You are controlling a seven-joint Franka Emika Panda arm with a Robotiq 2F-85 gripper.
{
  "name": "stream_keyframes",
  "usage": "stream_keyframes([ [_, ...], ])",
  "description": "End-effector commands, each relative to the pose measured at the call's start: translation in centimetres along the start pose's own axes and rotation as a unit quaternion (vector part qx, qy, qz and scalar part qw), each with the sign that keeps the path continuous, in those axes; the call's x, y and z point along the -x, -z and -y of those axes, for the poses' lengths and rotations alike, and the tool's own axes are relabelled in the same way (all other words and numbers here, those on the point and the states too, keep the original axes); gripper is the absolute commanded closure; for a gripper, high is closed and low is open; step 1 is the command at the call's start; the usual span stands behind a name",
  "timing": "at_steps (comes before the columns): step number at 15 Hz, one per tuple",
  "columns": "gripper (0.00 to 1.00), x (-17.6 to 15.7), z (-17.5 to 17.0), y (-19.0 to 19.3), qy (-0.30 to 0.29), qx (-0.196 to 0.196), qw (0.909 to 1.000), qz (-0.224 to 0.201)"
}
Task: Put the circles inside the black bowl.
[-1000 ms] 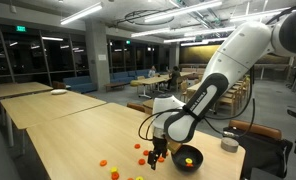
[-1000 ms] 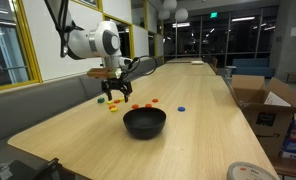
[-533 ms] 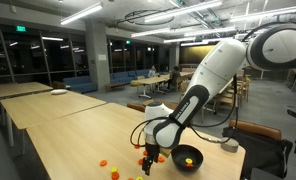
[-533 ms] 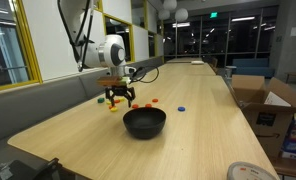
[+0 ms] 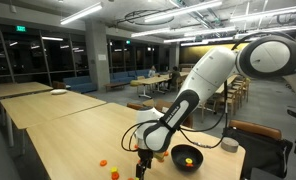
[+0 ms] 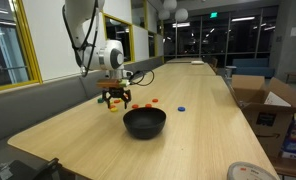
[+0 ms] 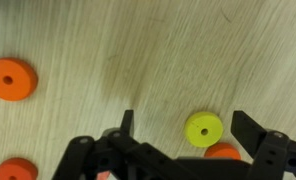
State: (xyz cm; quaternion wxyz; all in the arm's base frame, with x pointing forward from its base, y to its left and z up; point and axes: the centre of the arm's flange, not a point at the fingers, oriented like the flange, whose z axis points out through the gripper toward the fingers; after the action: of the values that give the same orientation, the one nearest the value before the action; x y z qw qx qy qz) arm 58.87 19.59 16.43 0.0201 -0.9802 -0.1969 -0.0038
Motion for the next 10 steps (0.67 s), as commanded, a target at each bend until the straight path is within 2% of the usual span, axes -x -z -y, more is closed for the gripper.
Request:
stream_keyframes([
  [1, 0.00, -1.9, 0.2, -0.7, 0.015, -0.015, 0.9997, 0.009],
  [6, 0.00, -2.7, 0.5, -2.2, 0.022, -0.016, 0.9994, 0.023],
  [10, 0.00, -3.4, 0.7, -2.0, 0.025, -0.015, 0.9993, 0.024],
])
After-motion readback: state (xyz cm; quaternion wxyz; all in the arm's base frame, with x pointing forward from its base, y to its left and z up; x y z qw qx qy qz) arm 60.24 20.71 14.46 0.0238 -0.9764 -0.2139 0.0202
